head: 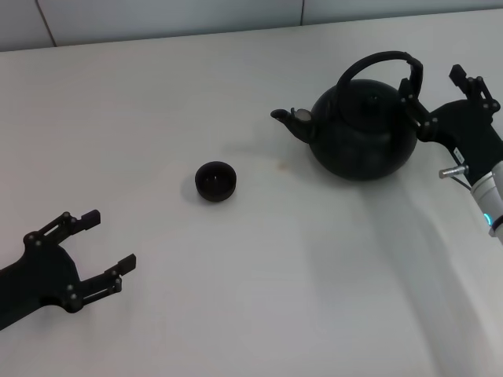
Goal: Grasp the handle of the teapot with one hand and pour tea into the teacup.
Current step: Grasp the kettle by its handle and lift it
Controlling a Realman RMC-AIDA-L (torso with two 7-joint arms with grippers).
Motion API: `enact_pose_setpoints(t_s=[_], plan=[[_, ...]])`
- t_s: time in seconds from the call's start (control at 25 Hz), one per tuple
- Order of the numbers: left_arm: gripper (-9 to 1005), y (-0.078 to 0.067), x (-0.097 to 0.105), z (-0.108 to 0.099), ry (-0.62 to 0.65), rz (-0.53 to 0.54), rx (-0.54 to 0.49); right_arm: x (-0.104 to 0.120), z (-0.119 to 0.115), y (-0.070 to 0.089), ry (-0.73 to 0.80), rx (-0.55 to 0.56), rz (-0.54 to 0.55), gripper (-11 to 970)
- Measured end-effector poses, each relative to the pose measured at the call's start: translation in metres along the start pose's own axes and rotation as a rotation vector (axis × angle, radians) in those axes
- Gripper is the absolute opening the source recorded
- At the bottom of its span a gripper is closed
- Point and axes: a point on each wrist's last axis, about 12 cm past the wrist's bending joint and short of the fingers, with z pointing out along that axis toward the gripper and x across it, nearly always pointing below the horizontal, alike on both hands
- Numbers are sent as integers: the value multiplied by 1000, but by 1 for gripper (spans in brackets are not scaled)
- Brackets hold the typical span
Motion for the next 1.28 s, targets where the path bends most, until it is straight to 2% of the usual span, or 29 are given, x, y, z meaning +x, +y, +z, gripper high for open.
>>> enact_pose_setpoints(t_s=[1.24,1.28], plan=[[859,-1,1,0,2,-5,-5,-1,6,1,9,-20,-13,743],[859,-1,1,0,2,-5,-5,-1,6,2,8,-22,-13,700]])
